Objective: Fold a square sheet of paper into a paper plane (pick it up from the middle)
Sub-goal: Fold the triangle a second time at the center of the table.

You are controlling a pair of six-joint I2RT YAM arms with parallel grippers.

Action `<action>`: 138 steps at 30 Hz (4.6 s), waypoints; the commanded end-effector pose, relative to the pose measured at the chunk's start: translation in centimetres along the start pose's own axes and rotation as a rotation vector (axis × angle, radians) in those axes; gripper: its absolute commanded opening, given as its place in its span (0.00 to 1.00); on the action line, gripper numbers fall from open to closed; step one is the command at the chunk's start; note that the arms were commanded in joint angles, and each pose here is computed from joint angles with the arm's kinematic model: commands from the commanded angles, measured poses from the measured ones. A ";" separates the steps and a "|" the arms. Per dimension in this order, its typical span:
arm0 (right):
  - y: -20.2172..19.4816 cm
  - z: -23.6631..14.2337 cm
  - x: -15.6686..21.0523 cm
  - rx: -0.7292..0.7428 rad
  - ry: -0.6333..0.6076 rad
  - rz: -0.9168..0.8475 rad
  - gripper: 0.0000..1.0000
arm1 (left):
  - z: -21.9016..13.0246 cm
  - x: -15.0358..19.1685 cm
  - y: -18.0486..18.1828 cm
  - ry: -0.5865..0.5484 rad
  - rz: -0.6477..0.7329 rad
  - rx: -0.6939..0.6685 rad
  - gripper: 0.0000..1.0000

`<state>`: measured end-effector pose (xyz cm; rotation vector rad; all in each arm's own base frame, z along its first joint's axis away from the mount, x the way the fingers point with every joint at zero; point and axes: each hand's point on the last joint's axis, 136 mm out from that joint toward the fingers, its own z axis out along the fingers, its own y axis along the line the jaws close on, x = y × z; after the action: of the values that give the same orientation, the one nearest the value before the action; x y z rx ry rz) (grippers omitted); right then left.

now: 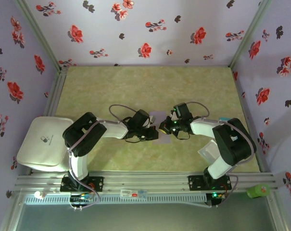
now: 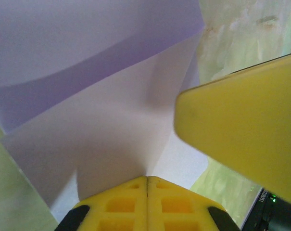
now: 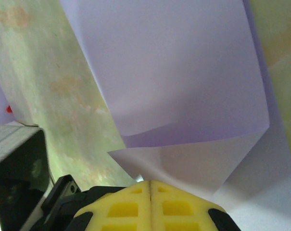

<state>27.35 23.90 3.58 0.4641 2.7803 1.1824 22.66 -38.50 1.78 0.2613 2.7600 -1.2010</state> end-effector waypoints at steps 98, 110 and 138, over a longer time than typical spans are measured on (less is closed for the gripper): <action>-9.5 -0.9 -2.0 0.242 -0.032 0.110 0.00 | -1.5 5.1 2.1 0.177 -0.015 -0.126 0.05; -9.3 -1.0 -1.8 0.239 -0.021 0.112 0.00 | -2.8 2.1 -2.6 0.068 0.064 -0.004 0.02; -1.7 -3.0 -2.6 0.005 -0.062 -0.074 0.00 | 0.3 1.6 3.2 0.048 -0.076 -0.153 0.00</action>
<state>29.20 19.68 3.01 0.4535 2.7518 1.1192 23.27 -38.86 1.80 0.2470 2.7822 -1.1429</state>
